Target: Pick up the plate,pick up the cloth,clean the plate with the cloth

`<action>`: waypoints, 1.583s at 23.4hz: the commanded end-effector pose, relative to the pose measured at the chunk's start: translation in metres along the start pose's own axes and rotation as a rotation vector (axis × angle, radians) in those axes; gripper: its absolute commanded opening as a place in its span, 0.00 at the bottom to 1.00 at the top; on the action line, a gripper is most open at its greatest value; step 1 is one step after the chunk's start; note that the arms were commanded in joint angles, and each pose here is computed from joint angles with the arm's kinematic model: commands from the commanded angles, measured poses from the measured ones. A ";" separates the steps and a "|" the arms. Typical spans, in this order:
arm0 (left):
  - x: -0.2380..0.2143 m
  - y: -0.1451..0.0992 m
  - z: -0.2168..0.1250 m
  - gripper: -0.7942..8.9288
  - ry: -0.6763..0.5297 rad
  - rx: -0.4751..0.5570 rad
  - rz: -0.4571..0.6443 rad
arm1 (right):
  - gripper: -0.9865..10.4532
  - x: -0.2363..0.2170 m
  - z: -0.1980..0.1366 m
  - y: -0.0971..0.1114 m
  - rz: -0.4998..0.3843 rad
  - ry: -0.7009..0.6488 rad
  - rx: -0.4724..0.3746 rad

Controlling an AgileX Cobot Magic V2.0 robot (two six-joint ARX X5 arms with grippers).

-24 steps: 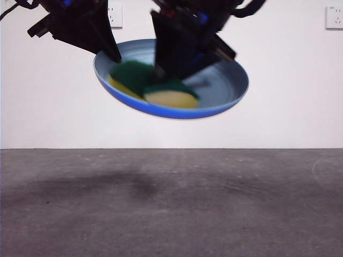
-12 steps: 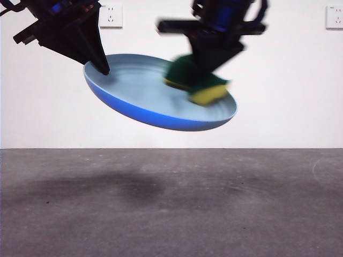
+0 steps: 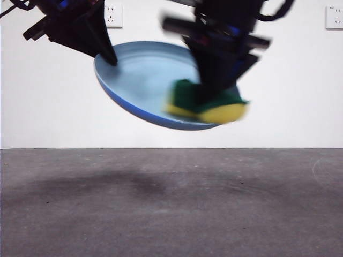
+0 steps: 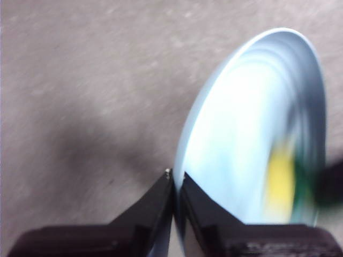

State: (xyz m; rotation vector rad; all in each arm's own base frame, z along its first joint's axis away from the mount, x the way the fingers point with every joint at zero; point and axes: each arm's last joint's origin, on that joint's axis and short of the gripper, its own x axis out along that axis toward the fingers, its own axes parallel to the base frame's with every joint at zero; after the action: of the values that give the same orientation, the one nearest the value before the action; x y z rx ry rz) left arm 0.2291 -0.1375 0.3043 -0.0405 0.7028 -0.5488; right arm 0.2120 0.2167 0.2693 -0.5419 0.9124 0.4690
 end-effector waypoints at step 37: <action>0.107 0.084 -0.049 0.58 0.412 -0.001 0.345 | 0.07 -0.139 -0.029 -0.053 -0.146 -0.509 0.252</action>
State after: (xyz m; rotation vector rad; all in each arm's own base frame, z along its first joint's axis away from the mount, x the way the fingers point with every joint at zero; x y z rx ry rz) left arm 0.3052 -0.1126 0.1840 0.1855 1.0939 -0.2246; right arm 0.1514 0.1359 0.3859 -0.2471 0.4227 0.3297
